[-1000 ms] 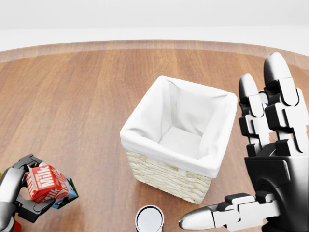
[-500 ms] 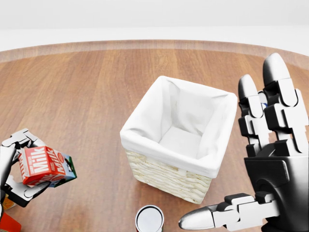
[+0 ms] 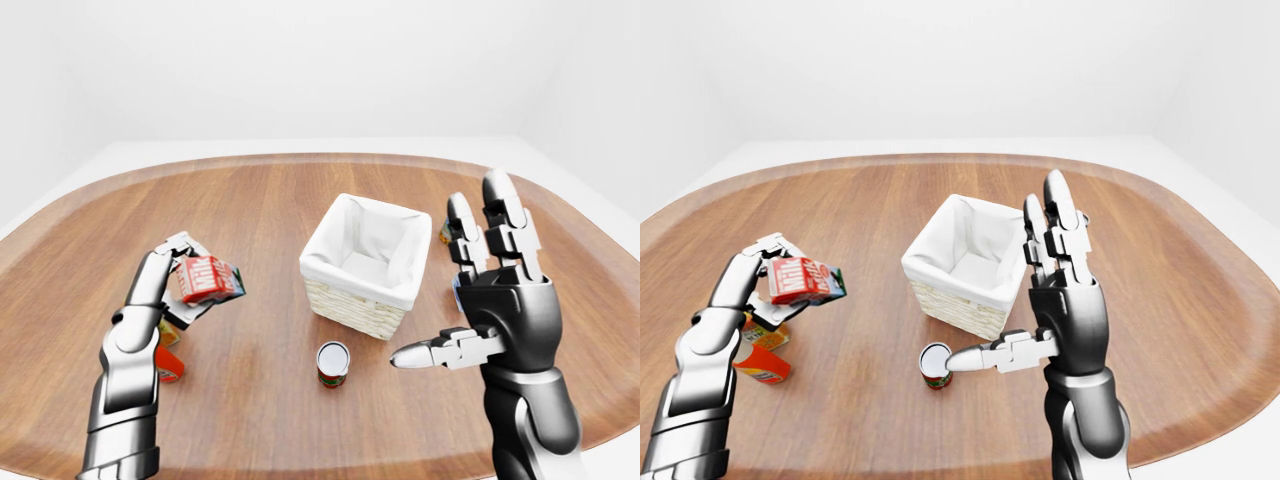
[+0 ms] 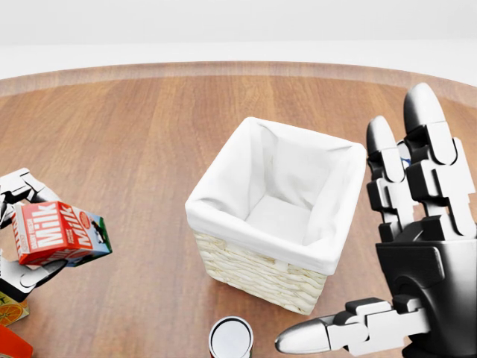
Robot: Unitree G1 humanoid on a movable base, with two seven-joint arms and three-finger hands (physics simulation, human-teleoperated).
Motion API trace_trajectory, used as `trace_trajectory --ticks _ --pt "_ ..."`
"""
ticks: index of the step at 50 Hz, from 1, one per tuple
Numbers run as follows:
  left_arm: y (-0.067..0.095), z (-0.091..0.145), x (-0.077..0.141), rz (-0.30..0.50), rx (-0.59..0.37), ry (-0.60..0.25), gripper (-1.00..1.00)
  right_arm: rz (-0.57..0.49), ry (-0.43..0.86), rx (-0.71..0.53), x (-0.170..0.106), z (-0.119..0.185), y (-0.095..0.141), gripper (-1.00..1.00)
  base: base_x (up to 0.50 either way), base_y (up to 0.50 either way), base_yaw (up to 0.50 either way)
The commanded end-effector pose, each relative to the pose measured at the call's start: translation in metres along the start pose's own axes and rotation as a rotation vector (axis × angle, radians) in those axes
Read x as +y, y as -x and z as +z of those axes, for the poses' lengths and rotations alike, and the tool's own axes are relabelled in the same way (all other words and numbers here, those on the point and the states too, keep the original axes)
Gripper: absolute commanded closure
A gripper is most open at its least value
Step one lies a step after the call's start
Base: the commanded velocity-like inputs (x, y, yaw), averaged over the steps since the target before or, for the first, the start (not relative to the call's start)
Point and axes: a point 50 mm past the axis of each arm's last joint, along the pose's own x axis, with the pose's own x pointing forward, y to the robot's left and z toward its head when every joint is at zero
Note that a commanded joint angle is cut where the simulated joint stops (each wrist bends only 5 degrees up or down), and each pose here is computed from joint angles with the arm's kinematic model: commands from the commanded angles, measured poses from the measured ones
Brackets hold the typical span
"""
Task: Pick the milk and place it in the basket.
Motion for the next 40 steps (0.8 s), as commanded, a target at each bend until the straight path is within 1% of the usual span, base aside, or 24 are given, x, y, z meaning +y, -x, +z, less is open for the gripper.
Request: trace_trajectory --ticks 1,7,16,21,27,32,36,40 --pt "0.002 0.033 0.019 0.053 -0.134 0.050 1.00 0.000 -0.001 -0.002 0.000 0.000 0.000 -1.00 0.00 0.00 0.00" --pt "0.003 0.044 0.021 0.051 -0.176 0.022 1.00 -0.001 -0.001 -0.007 0.000 0.001 0.000 -1.00 0.00 0.00 0.00" --pt "0.005 0.070 0.035 0.074 -0.282 -0.004 1.00 -0.001 -0.001 -0.006 0.000 0.001 0.000 -1.00 0.00 0.00 0.00" --pt "0.005 0.071 0.033 0.066 -0.282 -0.025 1.00 -0.001 0.000 0.002 0.000 -0.001 0.000 -1.00 0.00 0.00 0.00" --pt "0.009 0.088 0.041 0.081 -0.349 -0.056 1.00 -0.001 0.001 -0.004 0.000 0.001 0.000 -1.00 0.00 0.00 0.00" --pt "0.013 0.095 0.044 0.087 -0.380 -0.075 1.00 0.000 0.001 -0.002 0.000 0.000 0.000 -1.00 0.00 0.00 0.00" --pt "0.014 0.095 0.044 0.088 -0.382 -0.078 1.00 0.000 0.002 0.001 0.000 0.000 0.000 -1.00 0.00 0.00 0.00" --pt "0.018 0.105 0.045 0.089 -0.423 -0.096 1.00 0.001 0.001 0.001 0.000 0.000 0.000 -1.00 0.00 0.00 0.00"
